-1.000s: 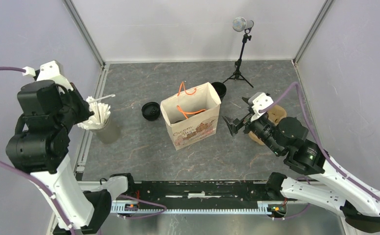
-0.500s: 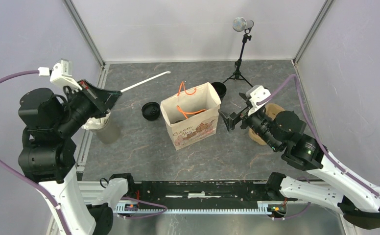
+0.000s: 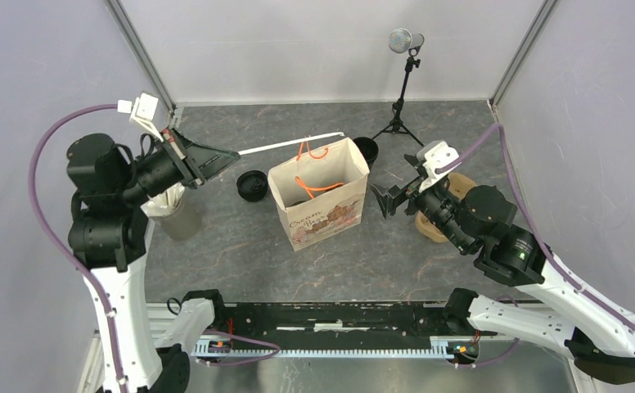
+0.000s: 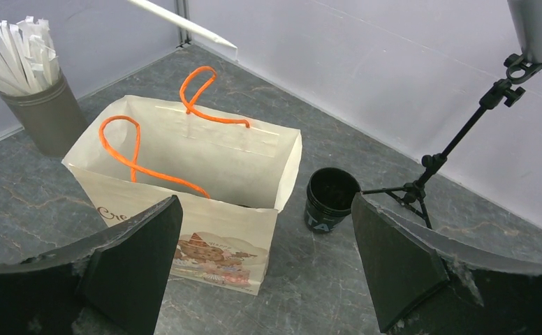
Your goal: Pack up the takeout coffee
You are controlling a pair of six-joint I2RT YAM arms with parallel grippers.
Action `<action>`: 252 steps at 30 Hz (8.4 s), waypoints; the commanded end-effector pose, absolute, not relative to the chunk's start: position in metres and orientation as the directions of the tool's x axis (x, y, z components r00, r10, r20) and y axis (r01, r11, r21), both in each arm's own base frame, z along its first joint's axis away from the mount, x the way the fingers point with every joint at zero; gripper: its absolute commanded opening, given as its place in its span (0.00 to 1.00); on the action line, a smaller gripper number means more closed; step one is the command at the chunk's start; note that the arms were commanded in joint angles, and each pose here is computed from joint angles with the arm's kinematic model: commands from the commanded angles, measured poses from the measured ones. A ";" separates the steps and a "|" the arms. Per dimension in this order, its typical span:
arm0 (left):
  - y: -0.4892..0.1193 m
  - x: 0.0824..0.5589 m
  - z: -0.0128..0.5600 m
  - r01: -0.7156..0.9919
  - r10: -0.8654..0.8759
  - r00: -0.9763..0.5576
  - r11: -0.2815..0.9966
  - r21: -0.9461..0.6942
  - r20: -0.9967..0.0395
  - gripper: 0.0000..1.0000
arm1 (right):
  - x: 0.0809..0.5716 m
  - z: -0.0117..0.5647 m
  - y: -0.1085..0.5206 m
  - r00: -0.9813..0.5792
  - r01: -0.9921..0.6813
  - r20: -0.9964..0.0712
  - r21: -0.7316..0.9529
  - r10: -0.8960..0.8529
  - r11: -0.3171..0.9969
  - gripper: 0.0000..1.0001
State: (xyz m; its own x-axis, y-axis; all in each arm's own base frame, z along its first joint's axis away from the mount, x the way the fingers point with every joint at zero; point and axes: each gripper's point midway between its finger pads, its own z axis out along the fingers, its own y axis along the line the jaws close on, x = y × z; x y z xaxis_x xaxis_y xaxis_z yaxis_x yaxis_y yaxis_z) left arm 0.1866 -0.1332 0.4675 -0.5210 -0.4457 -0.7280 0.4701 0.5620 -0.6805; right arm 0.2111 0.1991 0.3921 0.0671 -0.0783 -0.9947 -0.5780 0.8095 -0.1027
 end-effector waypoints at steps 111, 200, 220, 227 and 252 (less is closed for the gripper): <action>0.087 0.185 0.300 -0.713 -0.534 -0.515 0.701 -0.011 -0.670 0.84 | 0.190 0.383 0.156 0.138 -0.547 -0.990 -0.092 -0.020 0.832 0.98; 0.081 0.211 0.285 -0.724 -0.667 -0.322 0.630 -0.279 -0.671 0.39 | 0.199 0.391 0.174 0.152 -0.561 -0.987 -0.131 -0.054 0.817 0.97; 0.105 0.240 0.233 -0.783 -0.678 -0.273 0.568 -0.252 -0.682 0.44 | 0.196 0.397 0.164 0.174 -0.542 -0.984 -0.122 -0.031 0.831 0.97; 0.096 0.240 0.225 -0.780 -0.711 -0.291 0.564 -0.271 -0.640 0.40 | 0.199 0.397 0.165 0.174 -0.534 -0.984 -0.124 -0.035 0.836 0.97; 0.070 0.196 0.344 -0.643 -0.612 -0.261 0.687 -0.339 -0.746 0.02 | 0.204 0.408 0.174 0.180 -0.539 -0.980 -0.171 -0.086 0.825 0.97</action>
State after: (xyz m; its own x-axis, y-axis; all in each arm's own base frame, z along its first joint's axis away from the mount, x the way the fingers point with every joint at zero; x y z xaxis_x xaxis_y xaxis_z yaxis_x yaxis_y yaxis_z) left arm 0.2161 0.0846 0.3147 -0.2287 -0.6523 -0.7226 -0.7065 0.6219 -0.3378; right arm 0.2026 0.1784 0.3842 0.1468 -0.1040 -0.9837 -0.5601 0.8109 -0.1693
